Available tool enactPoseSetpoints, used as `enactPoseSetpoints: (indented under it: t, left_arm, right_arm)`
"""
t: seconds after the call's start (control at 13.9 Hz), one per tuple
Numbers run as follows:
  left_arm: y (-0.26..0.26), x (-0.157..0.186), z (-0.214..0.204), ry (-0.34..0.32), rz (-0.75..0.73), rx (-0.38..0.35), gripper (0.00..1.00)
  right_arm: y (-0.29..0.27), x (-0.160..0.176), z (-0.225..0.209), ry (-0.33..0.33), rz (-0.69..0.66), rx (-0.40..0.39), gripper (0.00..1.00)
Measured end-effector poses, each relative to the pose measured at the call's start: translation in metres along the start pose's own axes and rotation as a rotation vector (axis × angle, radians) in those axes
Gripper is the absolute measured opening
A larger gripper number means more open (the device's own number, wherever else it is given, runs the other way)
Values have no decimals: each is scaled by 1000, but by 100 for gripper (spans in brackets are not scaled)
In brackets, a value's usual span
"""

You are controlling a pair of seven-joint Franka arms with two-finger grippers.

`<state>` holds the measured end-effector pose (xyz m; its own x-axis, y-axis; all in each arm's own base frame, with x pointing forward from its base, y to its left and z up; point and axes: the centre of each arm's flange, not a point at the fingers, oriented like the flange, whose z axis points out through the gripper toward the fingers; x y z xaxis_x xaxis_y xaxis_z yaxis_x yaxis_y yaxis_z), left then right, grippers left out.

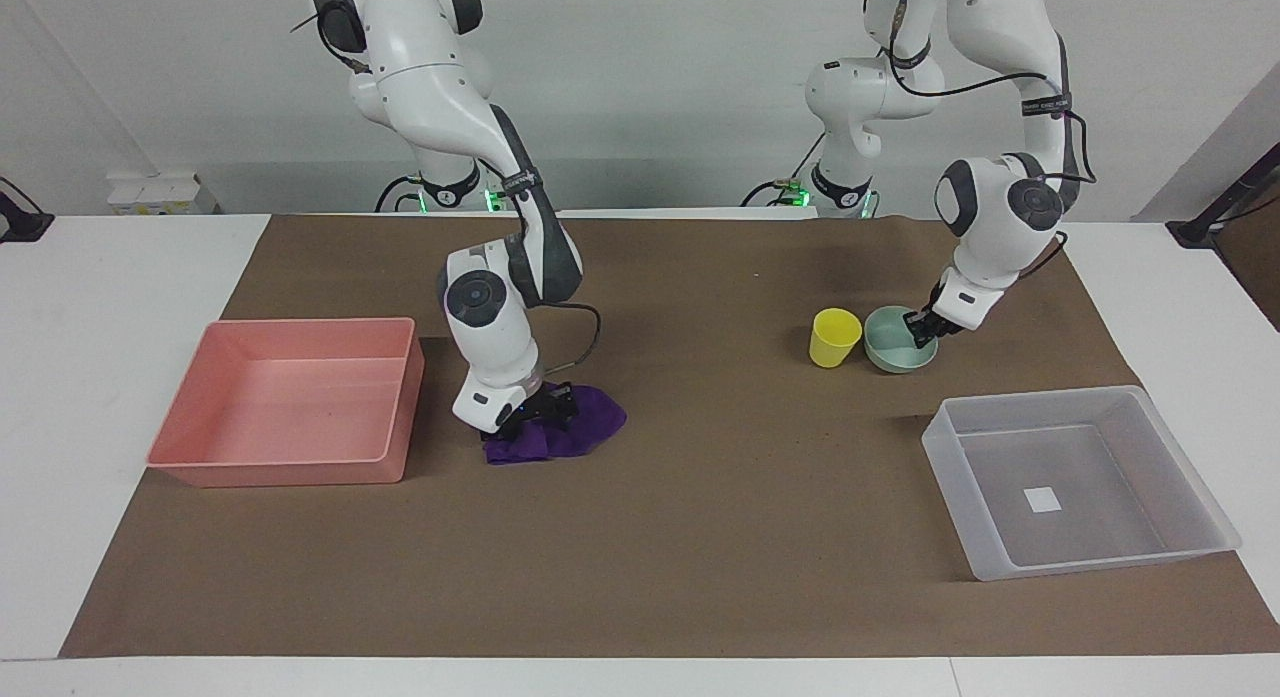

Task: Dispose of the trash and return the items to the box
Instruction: 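Lift the bowl with the left gripper while the right gripper lifts the cloth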

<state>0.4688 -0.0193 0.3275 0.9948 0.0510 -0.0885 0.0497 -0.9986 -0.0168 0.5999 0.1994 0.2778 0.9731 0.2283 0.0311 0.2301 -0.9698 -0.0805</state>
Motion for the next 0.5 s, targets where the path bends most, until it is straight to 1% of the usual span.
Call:
enactPoseSetpoints:
  t: [0.07,0.14,0.29,0.36,0.5]
  left_arm:
    - [1,4,-10,-9,0,1,4]
    - [1,9,-21,-16,0,2,4]
    - [1,23,-58,-23,-3,4,4]
    - [0,29,-80,-16,-5,3,4]
    - [-2,44,-126,22,-14,-4,4]
  right_arm:
    - [0,-1,-2,-8,0,0,52]
    - [0,-1,-3,-13,1,0,42]
    - [5,-2,-6,-31,8,-1,19]
    - [10,-1,-9,-44,16,-1,15]
    - [23,2,-30,-55,37,2,15]
